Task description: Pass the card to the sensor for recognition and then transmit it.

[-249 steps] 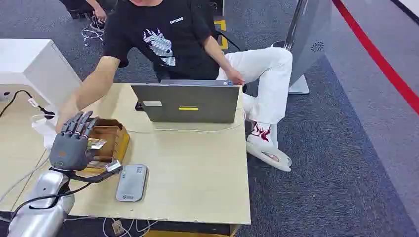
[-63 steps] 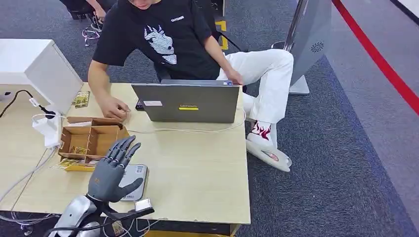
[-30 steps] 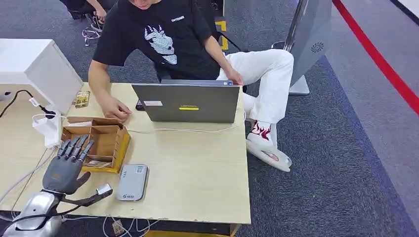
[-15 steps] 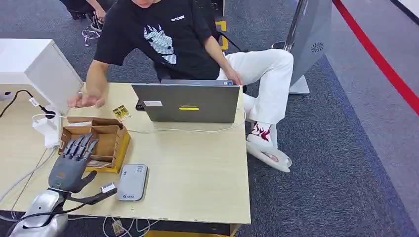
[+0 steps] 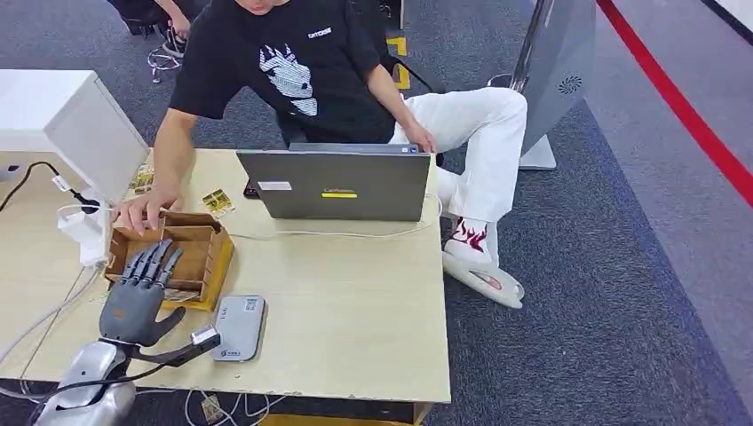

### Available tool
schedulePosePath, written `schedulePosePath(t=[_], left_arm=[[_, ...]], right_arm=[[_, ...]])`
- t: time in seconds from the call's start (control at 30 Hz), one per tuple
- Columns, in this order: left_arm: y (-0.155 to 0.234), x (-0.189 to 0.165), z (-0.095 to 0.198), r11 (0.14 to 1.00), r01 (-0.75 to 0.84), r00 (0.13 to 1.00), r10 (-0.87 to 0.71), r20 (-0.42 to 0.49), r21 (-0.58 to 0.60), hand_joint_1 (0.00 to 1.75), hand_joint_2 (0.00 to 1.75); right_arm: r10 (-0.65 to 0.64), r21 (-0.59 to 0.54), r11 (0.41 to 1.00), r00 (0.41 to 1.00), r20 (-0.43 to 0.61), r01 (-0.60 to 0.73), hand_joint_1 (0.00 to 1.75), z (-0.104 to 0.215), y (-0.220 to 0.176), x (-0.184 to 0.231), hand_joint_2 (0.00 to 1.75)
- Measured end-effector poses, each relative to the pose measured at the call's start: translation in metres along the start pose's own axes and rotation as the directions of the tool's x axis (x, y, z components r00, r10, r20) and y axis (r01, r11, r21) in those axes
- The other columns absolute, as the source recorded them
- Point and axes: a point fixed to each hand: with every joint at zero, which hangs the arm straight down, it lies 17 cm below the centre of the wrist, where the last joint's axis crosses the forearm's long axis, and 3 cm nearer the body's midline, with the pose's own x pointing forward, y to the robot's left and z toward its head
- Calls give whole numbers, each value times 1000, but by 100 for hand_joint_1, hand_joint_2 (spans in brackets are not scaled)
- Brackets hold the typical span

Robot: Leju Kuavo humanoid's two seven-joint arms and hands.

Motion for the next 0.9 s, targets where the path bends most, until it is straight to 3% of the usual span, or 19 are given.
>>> schedulePosePath(t=[0.2,0.23,0.9], left_arm=[[0,0,0,1000,-1,1000,1,-1,-1,0,175],[0,0,0,1000,-1,1000,1,-1,0,173,175],[0,2,0,1000,-18,1000,18,3,4,175,175]], right_arm=[[2,-1,1000,1000,0,-2,0,0,0,0,175],[2,-1,1000,1000,0,-2,0,0,0,0,175],[12,-3,1000,1000,-2,-12,0,0,-1,-1,175]])
